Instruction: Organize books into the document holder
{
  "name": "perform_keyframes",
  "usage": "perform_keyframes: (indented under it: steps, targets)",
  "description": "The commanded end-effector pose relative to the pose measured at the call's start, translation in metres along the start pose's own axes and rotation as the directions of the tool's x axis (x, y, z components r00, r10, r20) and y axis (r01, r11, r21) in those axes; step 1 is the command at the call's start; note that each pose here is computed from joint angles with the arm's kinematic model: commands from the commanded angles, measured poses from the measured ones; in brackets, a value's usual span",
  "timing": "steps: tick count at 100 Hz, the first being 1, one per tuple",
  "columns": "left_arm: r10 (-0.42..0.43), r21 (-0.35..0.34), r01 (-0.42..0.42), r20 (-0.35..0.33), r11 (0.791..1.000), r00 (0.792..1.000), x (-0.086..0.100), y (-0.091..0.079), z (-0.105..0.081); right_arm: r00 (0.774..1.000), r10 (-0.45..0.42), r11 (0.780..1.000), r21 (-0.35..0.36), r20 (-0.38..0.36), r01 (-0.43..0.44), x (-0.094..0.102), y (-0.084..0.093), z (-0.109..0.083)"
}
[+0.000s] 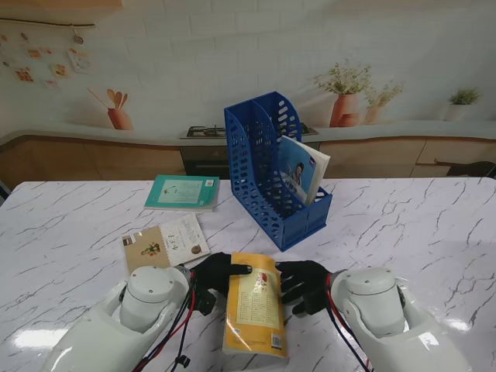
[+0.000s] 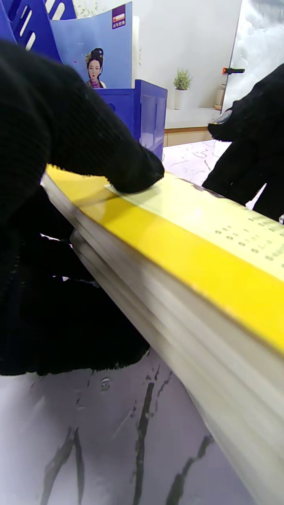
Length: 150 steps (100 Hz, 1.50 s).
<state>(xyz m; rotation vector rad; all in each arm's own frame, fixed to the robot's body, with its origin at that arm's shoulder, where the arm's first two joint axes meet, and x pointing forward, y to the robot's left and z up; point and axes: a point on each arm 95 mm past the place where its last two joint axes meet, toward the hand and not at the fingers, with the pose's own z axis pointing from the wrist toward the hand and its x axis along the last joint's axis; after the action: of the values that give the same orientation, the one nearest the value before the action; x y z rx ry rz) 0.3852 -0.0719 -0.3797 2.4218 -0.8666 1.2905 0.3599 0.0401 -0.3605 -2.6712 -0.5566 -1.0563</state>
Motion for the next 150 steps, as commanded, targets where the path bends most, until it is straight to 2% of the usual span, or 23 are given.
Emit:
perform_keyframes:
  steps: [1,26,35,51,74,127,150]
  targets:
    - [-0.026,-0.016,0.026,0.019,1.0,0.999,-0.018,0.013,0.005,0.999,0.013,1.0,0.01,0.045,-0.014,-0.017,-0.009,0.009]
    - [-0.017,0.034,0.017,0.004,0.999,1.0,-0.016,0.012,0.007,0.999,0.026,1.0,-0.003,0.04,-0.026,-0.015,-0.01,0.011]
    - [-0.005,0.06,0.008,-0.054,0.998,0.999,-0.017,0.01,0.008,0.998,0.041,0.999,-0.004,0.044,-0.041,-0.014,-0.011,0.011]
    - [0.009,0.071,-0.001,-0.112,0.997,0.994,-0.017,0.008,0.006,0.997,0.059,0.998,-0.004,0.057,-0.059,-0.014,-0.011,0.012]
    - [-0.05,0.06,0.061,-0.168,0.996,0.984,-0.012,0.007,0.004,0.989,0.129,0.991,0.024,0.073,-0.131,-0.012,-0.011,0.013]
    - [-0.037,0.14,0.052,-0.111,0.989,0.993,-0.012,-0.001,0.004,0.996,0.072,0.997,0.033,0.043,-0.074,-0.012,-0.008,0.015]
    - [-0.026,0.13,0.04,-0.106,0.991,0.994,-0.013,-0.001,0.005,0.998,0.052,0.997,0.058,0.039,-0.055,-0.011,-0.007,0.015]
